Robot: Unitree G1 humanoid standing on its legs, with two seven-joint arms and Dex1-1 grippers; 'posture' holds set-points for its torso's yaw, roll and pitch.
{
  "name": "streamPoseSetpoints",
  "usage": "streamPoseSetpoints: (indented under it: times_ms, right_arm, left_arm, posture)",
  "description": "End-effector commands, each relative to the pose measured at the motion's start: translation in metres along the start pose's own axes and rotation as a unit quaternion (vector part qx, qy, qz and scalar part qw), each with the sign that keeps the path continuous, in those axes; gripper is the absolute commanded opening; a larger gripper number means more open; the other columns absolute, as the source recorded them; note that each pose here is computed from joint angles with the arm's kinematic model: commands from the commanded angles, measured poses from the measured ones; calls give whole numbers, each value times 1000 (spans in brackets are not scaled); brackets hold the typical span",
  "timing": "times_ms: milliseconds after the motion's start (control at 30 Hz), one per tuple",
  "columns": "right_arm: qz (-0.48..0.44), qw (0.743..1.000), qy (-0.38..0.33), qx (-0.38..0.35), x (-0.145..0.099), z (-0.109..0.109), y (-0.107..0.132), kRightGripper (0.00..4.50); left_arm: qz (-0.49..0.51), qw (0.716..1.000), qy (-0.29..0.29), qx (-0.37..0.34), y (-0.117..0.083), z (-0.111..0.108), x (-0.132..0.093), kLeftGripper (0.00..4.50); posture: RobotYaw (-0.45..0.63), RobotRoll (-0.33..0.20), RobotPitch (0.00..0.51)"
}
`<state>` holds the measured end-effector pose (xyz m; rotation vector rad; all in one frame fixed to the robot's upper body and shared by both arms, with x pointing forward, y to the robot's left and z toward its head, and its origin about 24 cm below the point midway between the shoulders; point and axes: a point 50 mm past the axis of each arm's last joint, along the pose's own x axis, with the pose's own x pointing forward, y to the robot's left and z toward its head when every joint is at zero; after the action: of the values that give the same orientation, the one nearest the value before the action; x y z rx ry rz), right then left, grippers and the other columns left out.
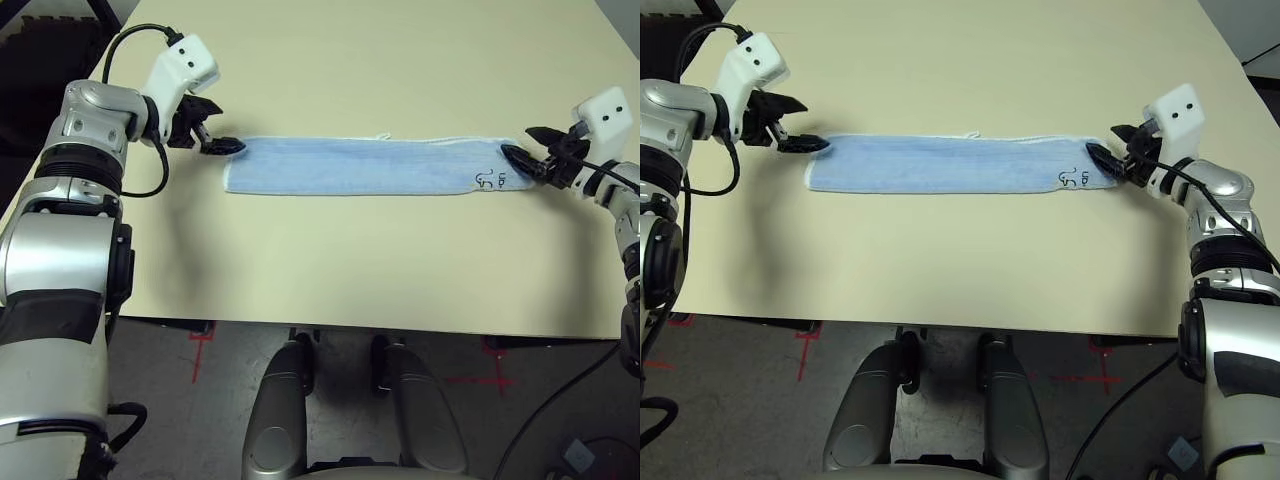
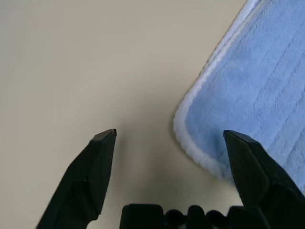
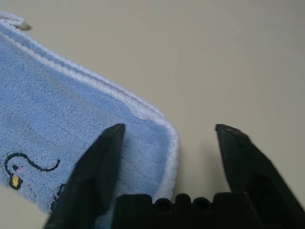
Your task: Fold the towel and set it aside.
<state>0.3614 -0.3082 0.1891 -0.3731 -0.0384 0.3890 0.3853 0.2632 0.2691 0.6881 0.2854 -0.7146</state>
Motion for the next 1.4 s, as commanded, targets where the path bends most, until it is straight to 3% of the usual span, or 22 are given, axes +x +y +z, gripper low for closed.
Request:
streamPoseSetpoints:
  times_ms: [33,133,233,400,600,733,1000,1233,1400]
  right_arm:
    - [-17,999,-33,29,-9,6,-11,4480]
    - [-3,994,-76,72,-7,16,-11,4480]
    - [23,989,-102,101,-2,24,-7,4480]
    - [49,986,-104,119,12,26,8,4480]
    - [71,982,-109,137,24,27,23,4480]
    - [90,971,-106,194,21,31,20,4480]
    - [103,898,-24,426,-20,26,13,4480]
    - [59,853,-21,519,-55,14,13,4480]
    - [27,831,14,555,-76,-8,23,4480]
  left_arm:
    - [-43,998,-47,-30,-2,-1,-10,4500]
    - [-93,982,-146,-75,-9,5,-12,4500]
    - [-113,967,-209,-93,-17,5,-10,4500]
    - [-120,955,-262,-67,-36,-2,1,4500]
    - [-134,959,-248,-36,-57,-24,14,4500]
    - [-153,962,-225,-13,-62,-34,17,4500]
    - [-177,963,-204,4,-60,-37,16,4500]
    - [-187,961,-205,10,-61,-34,18,4500]
    - [-196,959,-207,12,-63,-33,20,4500]
  posture:
    - [77,0,262]
    - [79,0,264]
    - [81,0,266]
    - [78,0,267]
    - [71,0,270]
    - [58,0,272]
    - [31,0,272]
    - [25,0,274]
    - [24,0,276]
